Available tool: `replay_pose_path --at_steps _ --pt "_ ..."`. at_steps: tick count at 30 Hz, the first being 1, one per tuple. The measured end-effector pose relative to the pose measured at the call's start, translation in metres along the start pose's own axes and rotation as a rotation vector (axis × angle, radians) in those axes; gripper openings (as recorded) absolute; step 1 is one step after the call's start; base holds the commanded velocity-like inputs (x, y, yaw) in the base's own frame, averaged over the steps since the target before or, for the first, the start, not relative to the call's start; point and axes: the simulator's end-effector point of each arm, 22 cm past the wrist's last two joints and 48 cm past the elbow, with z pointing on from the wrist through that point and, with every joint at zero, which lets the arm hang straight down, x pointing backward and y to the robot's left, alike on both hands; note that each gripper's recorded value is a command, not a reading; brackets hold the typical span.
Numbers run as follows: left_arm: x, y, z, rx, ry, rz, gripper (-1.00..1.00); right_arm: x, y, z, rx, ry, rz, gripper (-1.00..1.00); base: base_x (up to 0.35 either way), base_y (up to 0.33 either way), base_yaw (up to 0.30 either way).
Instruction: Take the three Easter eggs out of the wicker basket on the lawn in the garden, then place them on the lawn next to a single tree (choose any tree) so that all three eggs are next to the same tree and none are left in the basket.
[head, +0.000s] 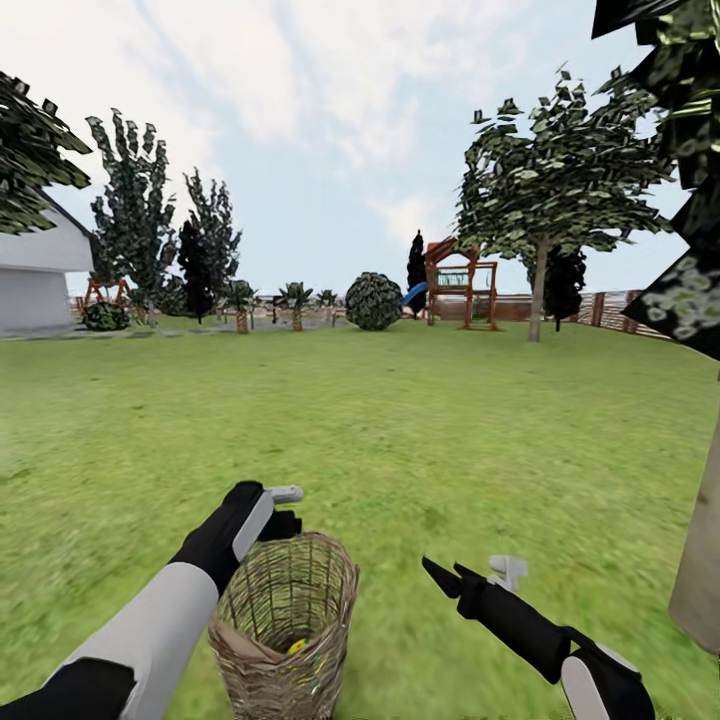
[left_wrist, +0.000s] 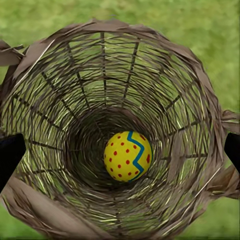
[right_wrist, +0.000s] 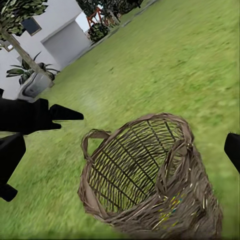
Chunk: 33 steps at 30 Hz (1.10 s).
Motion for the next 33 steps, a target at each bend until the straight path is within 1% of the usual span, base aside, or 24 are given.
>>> replay_pose_path --at_steps 2,5,12,21,26,33 --pt "0.001 0.0 0.002 -0.002 0.023 0.006 1.0 0.003 -0.003 0.001 0.004 0.007 0.005 1.0 0.0 0.0 0.0" --pt "0.012 0.003 0.012 -0.007 0.063 0.008 1.0 0.007 -0.007 0.003 0.011 0.016 0.013 1.0 0.0 0.0 0.0" --pt "0.03 0.009 0.031 -0.021 0.118 0.008 1.0 0.017 -0.017 0.006 0.026 0.036 0.029 1.0 0.0 0.0 0.0" --pt "0.045 0.013 0.049 -0.028 0.157 0.009 1.0 0.03 -0.028 0.01 0.044 0.062 0.051 1.0 0.0 0.0 0.0" --pt "0.05 0.014 0.06 -0.031 0.16 0.005 1.0 0.038 -0.035 0.013 0.053 0.076 0.063 1.0 0.0 0.0 0.0" --pt "0.063 0.017 0.076 -0.039 0.184 0.004 1.0 0.048 -0.043 0.016 0.066 0.097 0.079 1.0 0.0 0.0 0.0"
